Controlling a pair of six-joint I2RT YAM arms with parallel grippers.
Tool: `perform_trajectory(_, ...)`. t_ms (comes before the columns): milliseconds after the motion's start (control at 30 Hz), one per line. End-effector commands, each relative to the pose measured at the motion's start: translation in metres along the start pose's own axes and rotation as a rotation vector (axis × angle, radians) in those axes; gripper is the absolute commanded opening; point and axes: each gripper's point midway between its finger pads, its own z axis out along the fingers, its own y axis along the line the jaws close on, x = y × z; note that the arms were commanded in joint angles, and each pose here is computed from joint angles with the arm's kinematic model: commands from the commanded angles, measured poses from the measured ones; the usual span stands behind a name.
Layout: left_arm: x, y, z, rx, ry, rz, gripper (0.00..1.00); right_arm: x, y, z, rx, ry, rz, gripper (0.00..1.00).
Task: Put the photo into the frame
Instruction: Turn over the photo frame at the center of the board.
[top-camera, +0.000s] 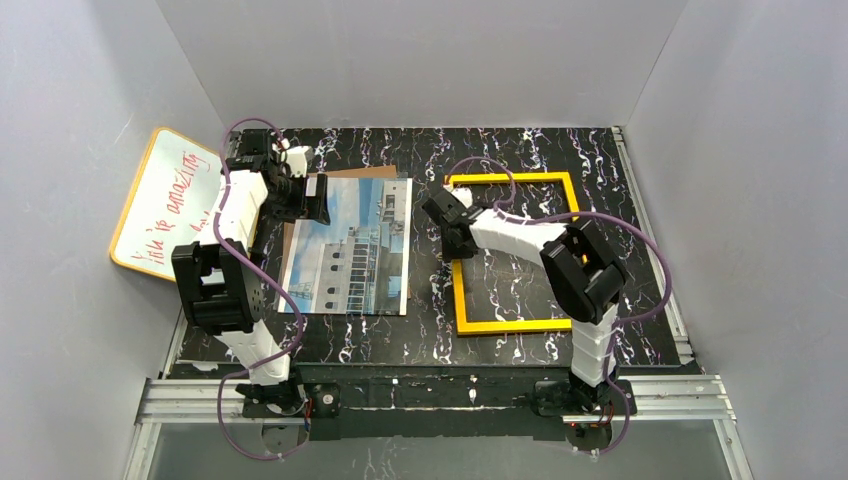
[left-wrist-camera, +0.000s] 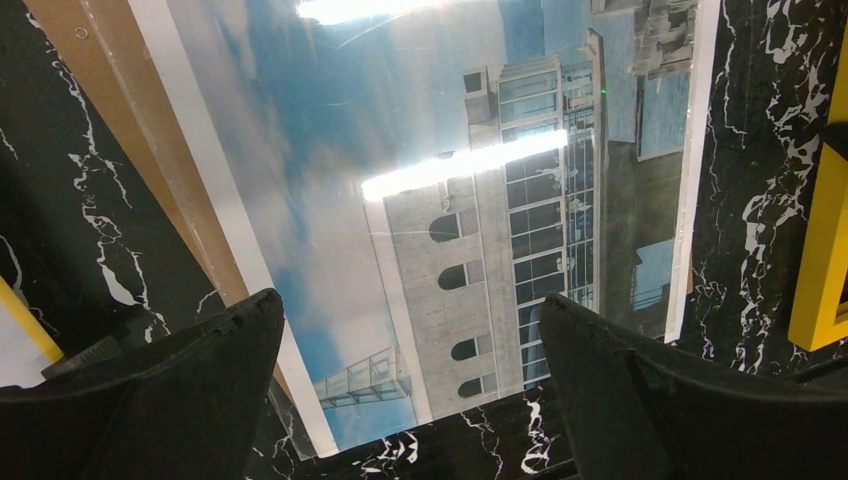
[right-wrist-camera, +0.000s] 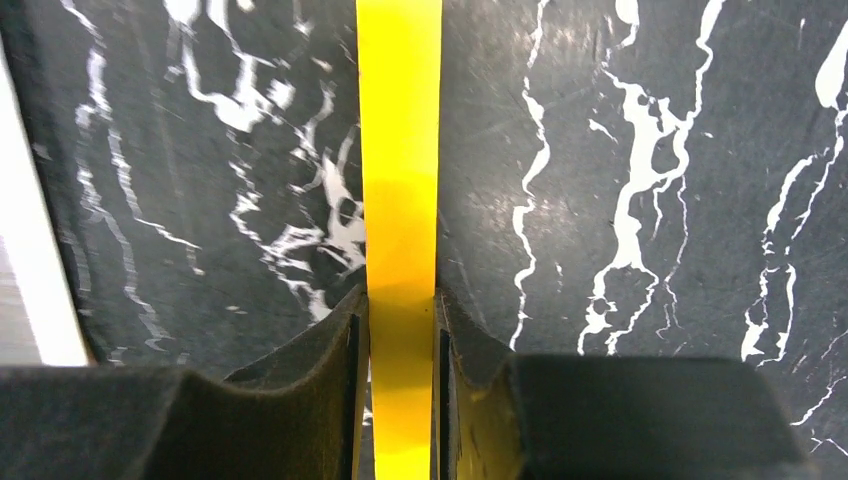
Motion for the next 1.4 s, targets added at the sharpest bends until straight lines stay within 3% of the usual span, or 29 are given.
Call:
perform_trajectory(0, 0.008, -0.017, 0.0, 0.069, 0.03, -0.001, 0.98, -0.042, 0.037, -0.037, -0.101, -0.031, 0.087, 0.08)
perform_trajectory(333, 0.004, -0.033, -0.003, 0.119, 0.019, -0.005, 0.98, -0.124, 0.119, -0.143, -0.504, -0.106, 0.242, 0.01)
perform_trajectory(767, -0.02, -0.068, -0.027, 0.168, -0.049, 0.054, 0.98, -0.172, 0.167, -0.267, -0.954, -0.125, 0.391, 0.01)
perform_trajectory(1033, -0.04, -0.085, -0.046, 0.18, -0.117, 0.07, 0.98, -0.181, 0.166, -0.311, -1.113, -0.137, 0.462, 0.01)
perform_trajectory(1367, -0.075, -0.128, -0.059, 0.183, -0.195, 0.137, 0.98, -0.19, 0.124, -0.316, -1.269, -0.112, 0.626, 0.01)
